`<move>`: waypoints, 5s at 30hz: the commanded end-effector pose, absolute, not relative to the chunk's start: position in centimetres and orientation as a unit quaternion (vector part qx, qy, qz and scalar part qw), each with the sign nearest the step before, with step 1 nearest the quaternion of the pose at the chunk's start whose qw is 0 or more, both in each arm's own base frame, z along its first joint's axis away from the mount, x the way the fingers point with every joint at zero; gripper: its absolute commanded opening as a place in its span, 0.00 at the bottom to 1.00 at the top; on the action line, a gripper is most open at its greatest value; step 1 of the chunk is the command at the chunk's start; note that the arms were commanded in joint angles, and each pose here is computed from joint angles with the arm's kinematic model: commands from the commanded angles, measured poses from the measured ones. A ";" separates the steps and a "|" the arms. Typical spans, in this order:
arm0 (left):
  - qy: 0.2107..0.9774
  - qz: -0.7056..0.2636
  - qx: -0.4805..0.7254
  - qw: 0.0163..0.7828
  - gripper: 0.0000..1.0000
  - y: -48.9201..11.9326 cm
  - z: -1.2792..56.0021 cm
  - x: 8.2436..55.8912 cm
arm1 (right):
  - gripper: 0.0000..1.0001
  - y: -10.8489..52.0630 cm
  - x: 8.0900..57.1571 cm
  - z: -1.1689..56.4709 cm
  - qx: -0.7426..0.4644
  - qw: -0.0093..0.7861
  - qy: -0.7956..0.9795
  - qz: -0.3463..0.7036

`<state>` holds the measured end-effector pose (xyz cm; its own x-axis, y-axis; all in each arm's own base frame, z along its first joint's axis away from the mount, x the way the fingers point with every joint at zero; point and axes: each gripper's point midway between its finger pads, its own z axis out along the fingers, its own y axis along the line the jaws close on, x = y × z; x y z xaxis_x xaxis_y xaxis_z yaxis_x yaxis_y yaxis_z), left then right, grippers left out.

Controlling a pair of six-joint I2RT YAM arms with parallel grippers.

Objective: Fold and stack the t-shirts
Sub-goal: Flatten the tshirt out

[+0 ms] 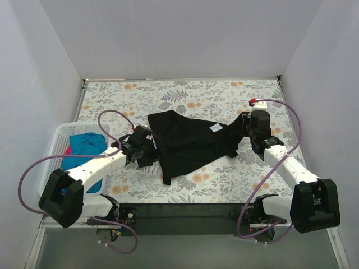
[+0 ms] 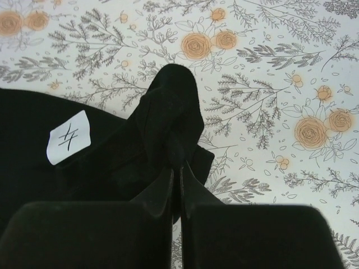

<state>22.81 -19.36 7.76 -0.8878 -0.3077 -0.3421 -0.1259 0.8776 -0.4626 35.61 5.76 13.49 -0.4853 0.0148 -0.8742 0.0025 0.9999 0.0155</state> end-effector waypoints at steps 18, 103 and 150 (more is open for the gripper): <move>0.950 0.056 -0.115 0.284 0.00 -14.0 9.5 28.2 | 0.01 -0.1 35.6 14.6 0.137 0.531 0.836 -0.007; 0.975 -0.079 -0.084 0.191 0.62 -18.1 2.1 24.0 | 0.48 9.5 42.7 5.7 -0.044 0.295 0.935 0.192; 0.960 -0.091 -0.115 0.239 0.65 -16.2 5.2 24.9 | 0.60 16.1 27.1 14.2 -0.123 0.310 0.903 0.270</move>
